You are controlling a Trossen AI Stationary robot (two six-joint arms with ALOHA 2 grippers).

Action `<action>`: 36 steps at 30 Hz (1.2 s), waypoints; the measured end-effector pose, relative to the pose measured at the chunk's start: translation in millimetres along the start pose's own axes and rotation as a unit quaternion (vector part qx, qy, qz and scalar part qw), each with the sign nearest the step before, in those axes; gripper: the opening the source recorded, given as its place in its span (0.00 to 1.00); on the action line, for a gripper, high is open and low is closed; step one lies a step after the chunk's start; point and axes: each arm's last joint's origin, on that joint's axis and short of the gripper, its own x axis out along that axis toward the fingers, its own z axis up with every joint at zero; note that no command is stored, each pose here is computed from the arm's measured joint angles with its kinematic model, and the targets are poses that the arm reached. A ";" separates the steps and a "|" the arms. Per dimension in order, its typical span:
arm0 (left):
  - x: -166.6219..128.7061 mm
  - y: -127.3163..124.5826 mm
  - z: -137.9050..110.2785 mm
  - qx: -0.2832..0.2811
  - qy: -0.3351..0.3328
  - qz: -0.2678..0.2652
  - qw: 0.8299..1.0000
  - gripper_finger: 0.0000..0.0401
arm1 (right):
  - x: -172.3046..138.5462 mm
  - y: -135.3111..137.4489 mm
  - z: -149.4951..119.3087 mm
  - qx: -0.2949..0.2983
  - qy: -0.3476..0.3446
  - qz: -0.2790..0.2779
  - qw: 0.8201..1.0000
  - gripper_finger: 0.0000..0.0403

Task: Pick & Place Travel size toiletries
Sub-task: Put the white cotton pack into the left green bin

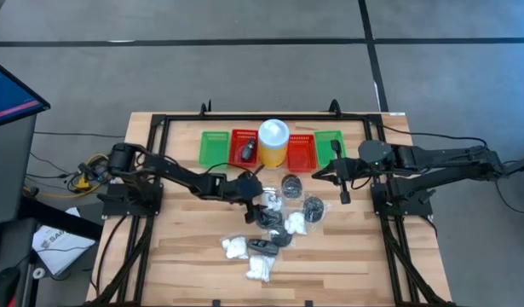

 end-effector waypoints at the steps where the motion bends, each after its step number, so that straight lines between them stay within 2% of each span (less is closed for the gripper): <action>1: 2.7 -0.5 -0.9 -0.001 -0.002 -0.005 1.000 0.72 | 0.0 0.0 -0.1 0.000 0.000 0.000 1.000 0.00; 7: 11.2 -0.1 -9.0 -0.009 0.014 -0.004 1.000 0.71 | 0.0 0.0 -0.1 0.000 0.000 0.000 1.000 0.00; 10: 12.2 -0.1 -9.7 -0.010 0.015 -0.003 1.000 0.63 | 0.0 0.0 -0.1 0.000 0.000 0.000 1.000 0.00; 13: 11.8 0.0 -8.8 -0.012 0.011 0.000 1.000 0.49 | 0.0 0.0 -0.1 0.000 0.000 0.000 1.000 0.00; 20: 11.3 -0.2 -7.6 -0.013 0.006 -0.001 1.000 0.05 | 0.1 0.0 -0.2 0.000 0.001 0.000 1.000 0.00; 29: 3.2 -3.2 -3.6 -0.019 -0.002 0.007 1.000 0.01 | 0.0 0.0 -0.1 0.000 0.000 0.000 1.000 0.00; 32: -9.2 -7.0 4.4 -0.020 -0.017 0.016 1.000 0.02 | 0.1 0.1 -0.3 0.000 0.001 0.000 1.000 0.00; 36: -34.2 -11.2 10.6 -0.023 -0.016 0.054 0.998 0.02 | 0.0 -0.2 0.5 0.000 -0.003 -0.001 1.000 0.00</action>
